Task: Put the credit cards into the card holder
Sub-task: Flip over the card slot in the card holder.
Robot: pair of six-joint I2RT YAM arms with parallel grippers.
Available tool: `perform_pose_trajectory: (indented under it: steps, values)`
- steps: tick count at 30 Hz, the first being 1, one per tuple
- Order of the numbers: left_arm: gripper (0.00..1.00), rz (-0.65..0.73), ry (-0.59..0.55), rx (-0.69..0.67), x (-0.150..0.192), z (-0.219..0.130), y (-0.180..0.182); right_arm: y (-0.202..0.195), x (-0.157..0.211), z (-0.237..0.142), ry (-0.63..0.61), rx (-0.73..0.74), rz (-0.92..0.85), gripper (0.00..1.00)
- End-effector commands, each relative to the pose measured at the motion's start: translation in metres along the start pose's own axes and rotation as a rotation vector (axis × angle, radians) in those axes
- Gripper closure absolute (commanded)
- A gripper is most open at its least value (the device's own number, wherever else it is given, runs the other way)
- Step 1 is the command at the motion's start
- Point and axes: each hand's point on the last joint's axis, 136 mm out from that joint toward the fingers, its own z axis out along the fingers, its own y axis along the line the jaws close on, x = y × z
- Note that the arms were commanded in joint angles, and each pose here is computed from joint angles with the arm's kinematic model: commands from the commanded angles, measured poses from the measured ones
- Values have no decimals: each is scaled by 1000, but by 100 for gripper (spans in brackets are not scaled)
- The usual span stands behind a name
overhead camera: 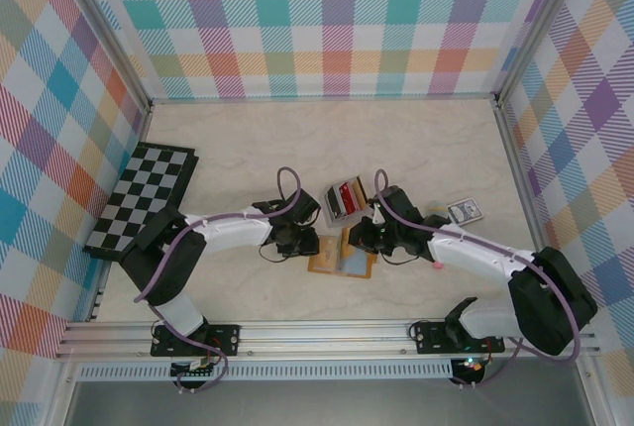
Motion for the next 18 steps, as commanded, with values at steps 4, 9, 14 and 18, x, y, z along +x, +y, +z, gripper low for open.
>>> perform_pose_trajectory:
  steps: [4,9,14,18]
  values:
    - [73,-4,-70,59,3,3,-16,18,-2,7,22,-46,-43,89]
    - [68,-45,-153,-4,-3,-15,1,14,-1,8,12,-37,-41,90]
    - [54,-56,-192,-46,-5,-27,12,-4,-1,5,-26,25,-21,90]
    - [53,-59,-221,-57,-8,-33,16,-5,0,4,-25,15,-17,90]
